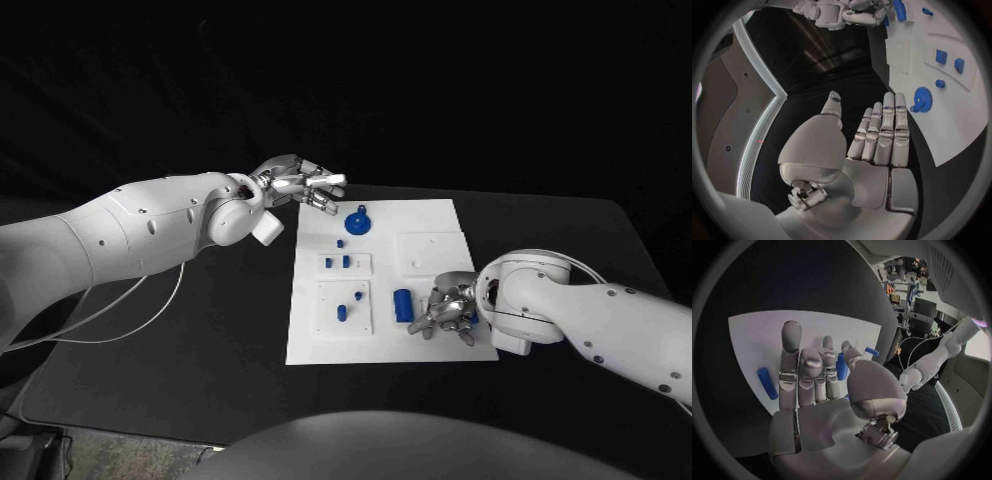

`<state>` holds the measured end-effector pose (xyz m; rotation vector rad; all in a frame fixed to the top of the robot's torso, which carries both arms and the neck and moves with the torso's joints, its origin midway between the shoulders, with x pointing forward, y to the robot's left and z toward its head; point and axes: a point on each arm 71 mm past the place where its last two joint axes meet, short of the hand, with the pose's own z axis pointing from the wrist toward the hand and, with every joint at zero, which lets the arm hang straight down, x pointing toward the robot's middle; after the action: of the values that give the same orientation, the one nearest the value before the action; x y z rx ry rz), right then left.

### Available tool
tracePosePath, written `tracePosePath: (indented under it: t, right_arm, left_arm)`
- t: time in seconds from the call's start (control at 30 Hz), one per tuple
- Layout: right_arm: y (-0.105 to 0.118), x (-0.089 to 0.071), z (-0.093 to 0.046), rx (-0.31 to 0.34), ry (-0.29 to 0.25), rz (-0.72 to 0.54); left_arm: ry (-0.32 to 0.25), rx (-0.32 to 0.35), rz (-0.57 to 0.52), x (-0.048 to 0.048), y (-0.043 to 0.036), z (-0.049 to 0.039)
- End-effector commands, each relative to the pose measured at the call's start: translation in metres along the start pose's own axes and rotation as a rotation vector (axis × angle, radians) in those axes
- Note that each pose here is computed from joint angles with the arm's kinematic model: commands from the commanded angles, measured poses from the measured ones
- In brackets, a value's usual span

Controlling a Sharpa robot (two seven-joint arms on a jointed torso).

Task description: Assemble the parts on the task board

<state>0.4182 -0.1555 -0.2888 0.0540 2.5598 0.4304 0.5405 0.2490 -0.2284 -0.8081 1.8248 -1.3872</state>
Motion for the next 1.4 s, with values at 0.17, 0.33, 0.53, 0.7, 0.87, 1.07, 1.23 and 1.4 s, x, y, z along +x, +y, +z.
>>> tracePosePath:
  t: [0.17, 0.33, 0.53, 0.7, 0.87, 1.07, 1.23, 1.4]
  right_arm:
    - [-0.007, 0.005, -0.011, -0.083, 0.036, 0.066]
    - [-0.021, -0.001, -0.027, -0.166, 0.051, 0.135]
    - [-0.048, -0.026, -0.043, -0.158, -0.015, 0.167]
    - [-0.076, -0.047, -0.048, -0.078, -0.123, 0.184]
    - [-0.091, -0.059, -0.05, 0.008, -0.214, 0.124]
    - [-0.099, -0.064, -0.051, 0.084, -0.258, 0.072]
    - [-0.104, -0.065, -0.05, 0.147, -0.26, 0.048]
    - [-0.101, -0.064, -0.043, 0.169, -0.256, 0.032]
  left_arm:
    - [0.005, 0.002, 0.0, -0.0015, 0.0004, -0.001]
    - [0.003, -0.002, 0.01, -0.0003, 0.0003, 0.0008]
    - [-0.018, 0.016, 0.02, 0.0021, -0.002, 0.0032]
    - [-0.031, 0.04, 0.018, 0.0004, -0.0036, 0.0007]
    - [-0.032, 0.059, 0.011, 0.0007, -0.0051, -0.001]
    - [-0.03, 0.066, 0.008, 0.002, -0.0059, -0.0017]
    - [-0.038, 0.064, 0.009, 0.0, -0.0054, -0.0036]
    - [-0.042, 0.063, 0.009, -0.0013, -0.0051, -0.0047]
